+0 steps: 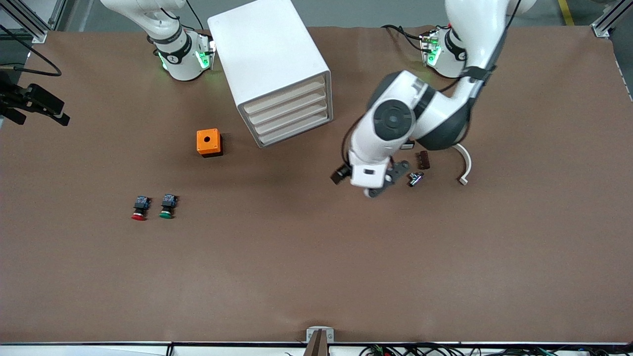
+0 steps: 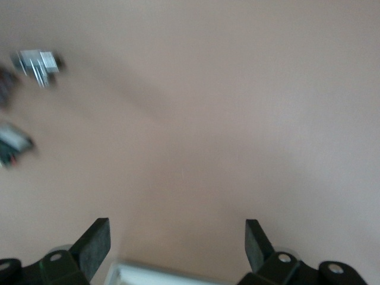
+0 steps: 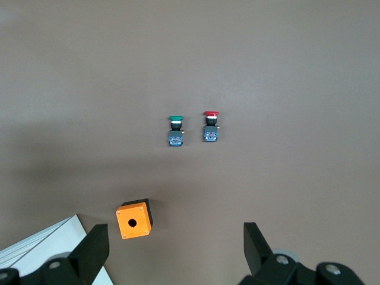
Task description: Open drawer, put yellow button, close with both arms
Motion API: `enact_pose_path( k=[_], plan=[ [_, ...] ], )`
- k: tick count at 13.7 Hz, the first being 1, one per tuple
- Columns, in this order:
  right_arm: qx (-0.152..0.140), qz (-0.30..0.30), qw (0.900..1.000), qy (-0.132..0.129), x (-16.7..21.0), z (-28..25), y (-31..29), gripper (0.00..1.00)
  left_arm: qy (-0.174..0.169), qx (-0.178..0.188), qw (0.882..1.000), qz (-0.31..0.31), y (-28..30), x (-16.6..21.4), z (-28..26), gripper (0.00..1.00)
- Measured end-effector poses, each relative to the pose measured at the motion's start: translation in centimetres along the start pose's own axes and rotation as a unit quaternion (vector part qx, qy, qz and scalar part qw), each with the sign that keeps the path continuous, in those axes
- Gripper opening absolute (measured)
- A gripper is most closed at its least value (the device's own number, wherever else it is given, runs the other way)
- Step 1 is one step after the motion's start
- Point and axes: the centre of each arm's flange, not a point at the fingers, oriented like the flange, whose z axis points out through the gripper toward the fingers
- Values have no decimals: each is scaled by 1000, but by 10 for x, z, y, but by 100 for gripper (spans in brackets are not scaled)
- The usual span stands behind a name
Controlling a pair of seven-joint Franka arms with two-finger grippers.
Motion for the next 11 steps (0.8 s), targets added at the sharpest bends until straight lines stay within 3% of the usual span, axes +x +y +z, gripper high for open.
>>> enact_pose_path(
  k=[6, 8, 11],
  plan=[
    [0, 0, 1000, 0, 0, 0, 0, 100, 46, -9, 995, 86, -55, 121, -46, 100],
    [0, 0, 1000, 1, 0, 0, 0, 100, 57, -6, 991, 125, -73, 144, -60, 100],
    [0, 0, 1000, 2, 1, 0, 0, 100, 61, 0, 989, 132, -99, 164, -90, 100]
  ],
)
